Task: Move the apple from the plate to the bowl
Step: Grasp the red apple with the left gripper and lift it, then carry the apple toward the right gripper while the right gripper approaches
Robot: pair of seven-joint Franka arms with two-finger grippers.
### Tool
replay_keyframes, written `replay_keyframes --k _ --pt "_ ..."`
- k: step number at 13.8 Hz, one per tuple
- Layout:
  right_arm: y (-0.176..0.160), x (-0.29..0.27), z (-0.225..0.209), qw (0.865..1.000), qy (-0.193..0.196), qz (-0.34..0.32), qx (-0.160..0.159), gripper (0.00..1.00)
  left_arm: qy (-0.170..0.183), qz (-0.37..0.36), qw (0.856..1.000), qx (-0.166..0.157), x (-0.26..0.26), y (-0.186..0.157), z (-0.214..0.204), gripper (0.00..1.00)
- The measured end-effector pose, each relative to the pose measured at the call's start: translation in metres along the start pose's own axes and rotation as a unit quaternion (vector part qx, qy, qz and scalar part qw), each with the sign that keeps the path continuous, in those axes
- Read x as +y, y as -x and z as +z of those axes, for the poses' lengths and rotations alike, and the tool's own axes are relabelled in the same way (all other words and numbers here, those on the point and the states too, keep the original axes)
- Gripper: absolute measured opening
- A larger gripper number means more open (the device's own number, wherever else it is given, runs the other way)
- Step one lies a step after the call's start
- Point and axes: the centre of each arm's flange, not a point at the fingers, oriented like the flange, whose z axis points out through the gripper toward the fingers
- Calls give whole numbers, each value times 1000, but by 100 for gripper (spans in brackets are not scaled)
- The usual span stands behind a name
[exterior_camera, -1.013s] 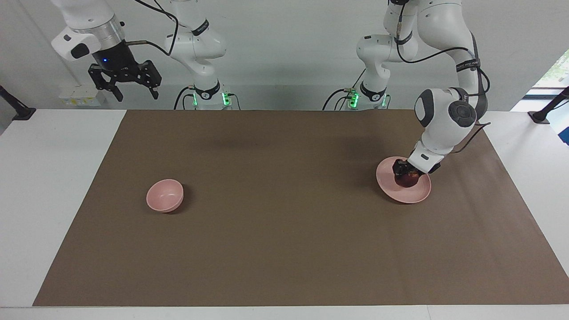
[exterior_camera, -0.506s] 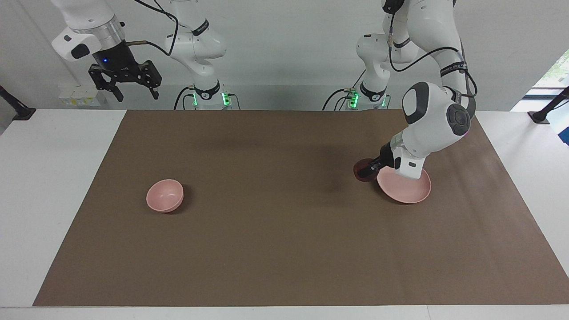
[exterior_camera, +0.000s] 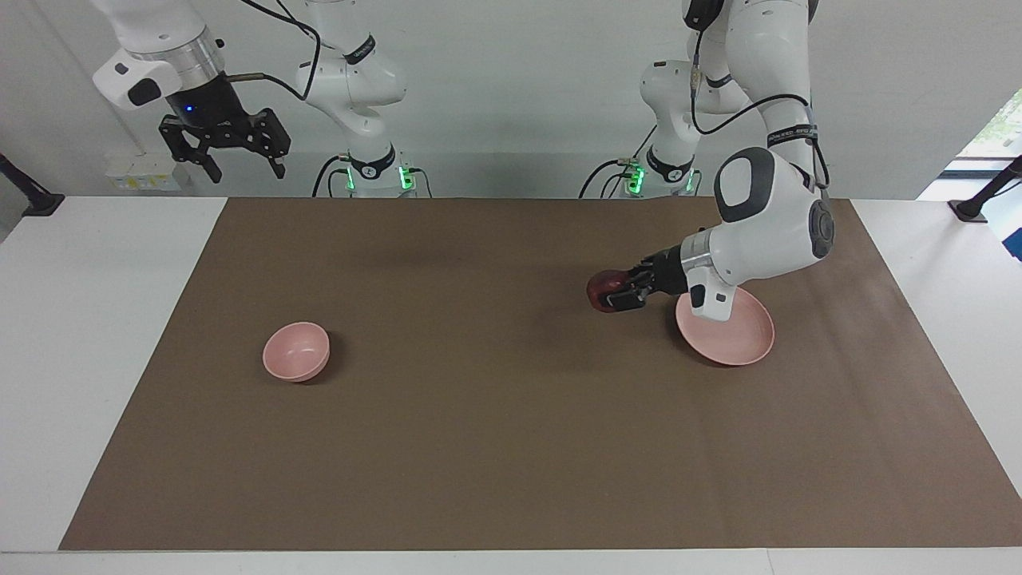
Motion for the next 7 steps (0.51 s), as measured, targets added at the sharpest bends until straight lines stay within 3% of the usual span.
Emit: replay_keyframes --k 7 --pt "0 0 0 1000 0 0 0 100 5 -23 996 -86 27 59 43 73"
